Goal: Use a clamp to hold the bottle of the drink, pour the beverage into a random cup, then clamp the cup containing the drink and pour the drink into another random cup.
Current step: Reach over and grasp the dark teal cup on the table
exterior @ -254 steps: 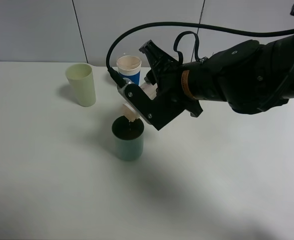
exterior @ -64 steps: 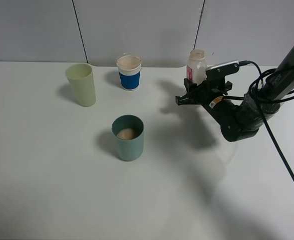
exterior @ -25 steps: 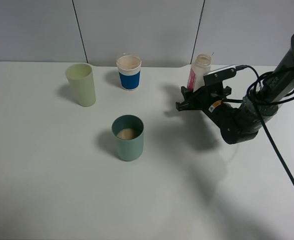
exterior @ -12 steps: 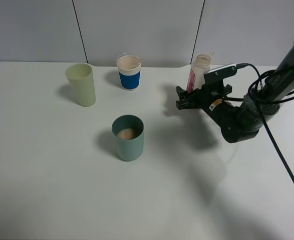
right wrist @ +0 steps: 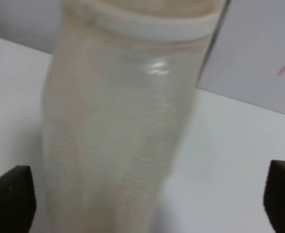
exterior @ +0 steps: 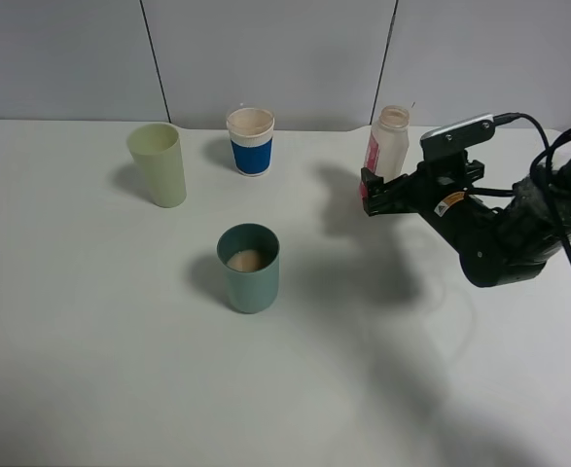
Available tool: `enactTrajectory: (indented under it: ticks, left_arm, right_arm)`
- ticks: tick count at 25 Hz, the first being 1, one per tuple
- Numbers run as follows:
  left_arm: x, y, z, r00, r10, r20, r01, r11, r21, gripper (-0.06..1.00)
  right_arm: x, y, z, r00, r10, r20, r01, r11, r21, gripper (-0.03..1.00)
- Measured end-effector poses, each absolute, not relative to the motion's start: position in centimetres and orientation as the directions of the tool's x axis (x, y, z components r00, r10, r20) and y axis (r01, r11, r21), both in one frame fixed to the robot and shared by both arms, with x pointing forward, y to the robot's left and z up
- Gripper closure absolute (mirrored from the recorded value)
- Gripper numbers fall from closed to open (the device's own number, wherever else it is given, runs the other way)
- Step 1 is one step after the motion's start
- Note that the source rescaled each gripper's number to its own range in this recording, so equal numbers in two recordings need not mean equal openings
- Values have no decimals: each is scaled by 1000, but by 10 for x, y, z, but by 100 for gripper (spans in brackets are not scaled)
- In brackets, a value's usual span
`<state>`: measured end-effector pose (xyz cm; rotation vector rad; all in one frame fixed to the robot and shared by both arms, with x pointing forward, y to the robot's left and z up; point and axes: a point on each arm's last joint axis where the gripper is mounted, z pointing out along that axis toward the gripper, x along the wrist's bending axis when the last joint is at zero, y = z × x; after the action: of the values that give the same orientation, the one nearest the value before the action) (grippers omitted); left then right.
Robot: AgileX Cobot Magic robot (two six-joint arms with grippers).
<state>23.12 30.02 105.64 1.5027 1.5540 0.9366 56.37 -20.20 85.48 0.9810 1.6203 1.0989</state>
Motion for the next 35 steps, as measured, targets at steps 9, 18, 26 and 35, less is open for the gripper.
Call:
enactTrajectory:
  ticks: [9,18,26,35]
  left_arm:
    - [231,300,1056,-12,999,-34,437,36,899,-6]
    - [231,300,1056,-12,999,-34,437,36,899,-6]
    - [231,300,1056,-12,999,-34,437,36,899,-6]
    - [231,300,1056,-12,999,-34,437,36,899,-6]
  right_arm:
    - [541,-215,878,-200,944,-262,122,289,950,0]
    - [524,-224,929,-146,956,-256,23,262,965,-1]
    - [507,-228,988,-144,960,-240,-44,236,971,-1]
    - [474,-235,1044,-160,955,-249,-119,231,966,-1]
